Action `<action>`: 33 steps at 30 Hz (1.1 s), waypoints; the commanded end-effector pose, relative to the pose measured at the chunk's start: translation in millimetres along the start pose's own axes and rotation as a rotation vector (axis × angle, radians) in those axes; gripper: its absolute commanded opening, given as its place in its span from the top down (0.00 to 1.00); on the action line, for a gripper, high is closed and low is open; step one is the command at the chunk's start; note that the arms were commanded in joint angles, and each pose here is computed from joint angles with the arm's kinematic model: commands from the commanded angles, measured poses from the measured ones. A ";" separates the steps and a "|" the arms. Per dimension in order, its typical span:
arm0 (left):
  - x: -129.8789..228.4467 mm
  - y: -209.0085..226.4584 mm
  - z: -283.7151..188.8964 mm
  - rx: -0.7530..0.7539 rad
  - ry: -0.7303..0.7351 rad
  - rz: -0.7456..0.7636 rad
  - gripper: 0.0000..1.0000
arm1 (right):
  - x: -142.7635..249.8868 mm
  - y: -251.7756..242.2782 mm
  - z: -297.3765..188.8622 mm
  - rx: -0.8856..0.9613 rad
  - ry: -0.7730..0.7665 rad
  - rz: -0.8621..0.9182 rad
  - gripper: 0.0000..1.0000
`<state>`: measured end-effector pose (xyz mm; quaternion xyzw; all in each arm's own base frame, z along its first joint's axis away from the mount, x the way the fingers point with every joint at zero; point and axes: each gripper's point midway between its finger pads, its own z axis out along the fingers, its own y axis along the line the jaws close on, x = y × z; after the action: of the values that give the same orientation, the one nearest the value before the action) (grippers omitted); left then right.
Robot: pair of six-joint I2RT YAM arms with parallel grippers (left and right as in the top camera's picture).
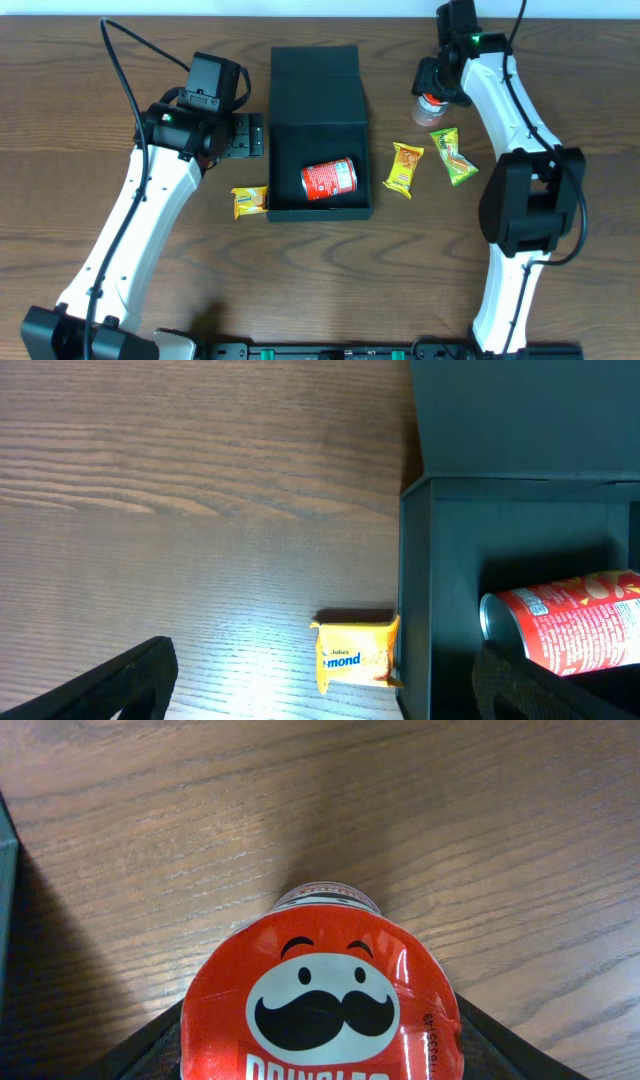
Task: Pack container
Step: 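Lower the right gripper onto the right Pringles can and grasp it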
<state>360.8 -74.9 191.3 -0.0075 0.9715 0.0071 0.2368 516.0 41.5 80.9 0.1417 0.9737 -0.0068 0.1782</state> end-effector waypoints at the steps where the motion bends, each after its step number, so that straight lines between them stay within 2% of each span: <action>1: -0.6 0.7 -2.6 0.000 -0.003 0.005 0.05 | 9.6 13.3 2.2 -0.029 0.033 -0.017 0.38; 4: -0.6 0.7 -2.6 0.000 -0.003 0.005 0.05 | 13.4 18.3 1.5 -0.030 0.039 -0.029 0.39; 7: -0.5 0.7 -2.6 0.000 -0.003 0.005 0.05 | 16.6 24.0 0.7 -0.033 0.042 -0.041 0.46; 10: -0.6 0.7 -2.6 0.000 -0.003 0.005 0.05 | 18.9 28.1 -1.2 -0.036 0.044 -0.051 0.43; 14: -0.6 0.7 -2.6 0.000 -0.003 0.005 0.05 | 19.4 32.5 -10.8 -0.043 0.038 -0.060 0.45; 24: -2.5 5.9 -2.9 -0.030 -0.014 0.004 0.05 | 8.7 45.1 -84.8 -0.132 -0.057 -0.080 0.45; 29: -12.9 20.7 -14.2 -0.107 -0.071 -0.005 0.05 | 18.3 60.2 -114.4 -0.160 -0.079 -0.129 0.45; 33: -26.5 34.9 -42.7 -0.162 -0.173 -0.044 0.05 | 31.2 75.7 -128.2 -0.178 -0.077 -0.174 0.45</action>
<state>363.6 -57.2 203.3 -0.0217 0.9631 0.0528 0.2629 471.0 116.7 184.4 0.0632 0.9716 0.0529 0.2218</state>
